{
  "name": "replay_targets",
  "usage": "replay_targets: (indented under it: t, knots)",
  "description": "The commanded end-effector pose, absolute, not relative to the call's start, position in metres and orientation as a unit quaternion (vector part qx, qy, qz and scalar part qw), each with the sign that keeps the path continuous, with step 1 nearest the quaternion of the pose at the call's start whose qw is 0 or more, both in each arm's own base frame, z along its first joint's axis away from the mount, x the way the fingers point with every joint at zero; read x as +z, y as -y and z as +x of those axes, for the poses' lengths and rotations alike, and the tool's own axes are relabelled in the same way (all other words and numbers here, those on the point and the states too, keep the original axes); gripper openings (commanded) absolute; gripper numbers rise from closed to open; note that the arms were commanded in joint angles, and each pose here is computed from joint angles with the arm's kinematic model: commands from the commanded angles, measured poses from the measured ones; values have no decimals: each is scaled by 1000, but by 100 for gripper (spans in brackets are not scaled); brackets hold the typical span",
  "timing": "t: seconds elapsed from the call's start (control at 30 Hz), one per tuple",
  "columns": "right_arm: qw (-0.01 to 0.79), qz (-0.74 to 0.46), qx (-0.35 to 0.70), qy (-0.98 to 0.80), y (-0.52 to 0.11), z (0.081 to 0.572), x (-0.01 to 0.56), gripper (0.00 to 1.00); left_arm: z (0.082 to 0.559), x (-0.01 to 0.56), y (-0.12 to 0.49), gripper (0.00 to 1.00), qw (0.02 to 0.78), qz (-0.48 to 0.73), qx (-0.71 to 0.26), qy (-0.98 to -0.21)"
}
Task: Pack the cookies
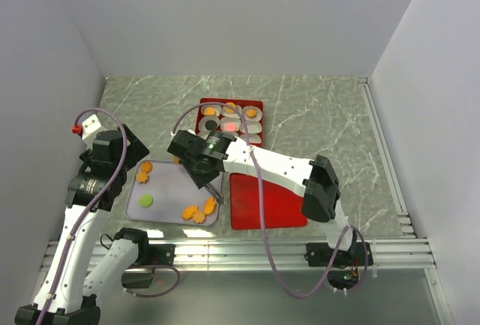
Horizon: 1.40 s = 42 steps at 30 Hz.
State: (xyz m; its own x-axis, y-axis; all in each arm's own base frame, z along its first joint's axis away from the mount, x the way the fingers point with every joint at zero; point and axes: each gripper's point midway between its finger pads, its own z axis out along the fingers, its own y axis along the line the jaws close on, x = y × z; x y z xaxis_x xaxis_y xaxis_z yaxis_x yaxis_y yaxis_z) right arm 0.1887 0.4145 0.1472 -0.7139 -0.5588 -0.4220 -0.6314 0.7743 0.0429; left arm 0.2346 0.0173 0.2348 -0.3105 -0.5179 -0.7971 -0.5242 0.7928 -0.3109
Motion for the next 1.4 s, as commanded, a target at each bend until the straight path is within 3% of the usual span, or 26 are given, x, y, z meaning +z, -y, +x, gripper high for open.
replay_targets:
  t: [0.0,0.6,0.93,1.37]
  knots:
    - [236,-299,97,-920,-398,201,180,33,236,242,-19,94,502,-327,-1,-800]
    - [294,-175,61,-938,-301,290,226,33,236,242,-18,95,503,-324,-3,-801]
    - [275,-130,19,-952,-242,309,196,33,236,242,-16,95,503,-321,-5,-802]
    - [259,-105,18,-960,-231,322,171,33,237,241,-15,95,502,-319,-5,-804]
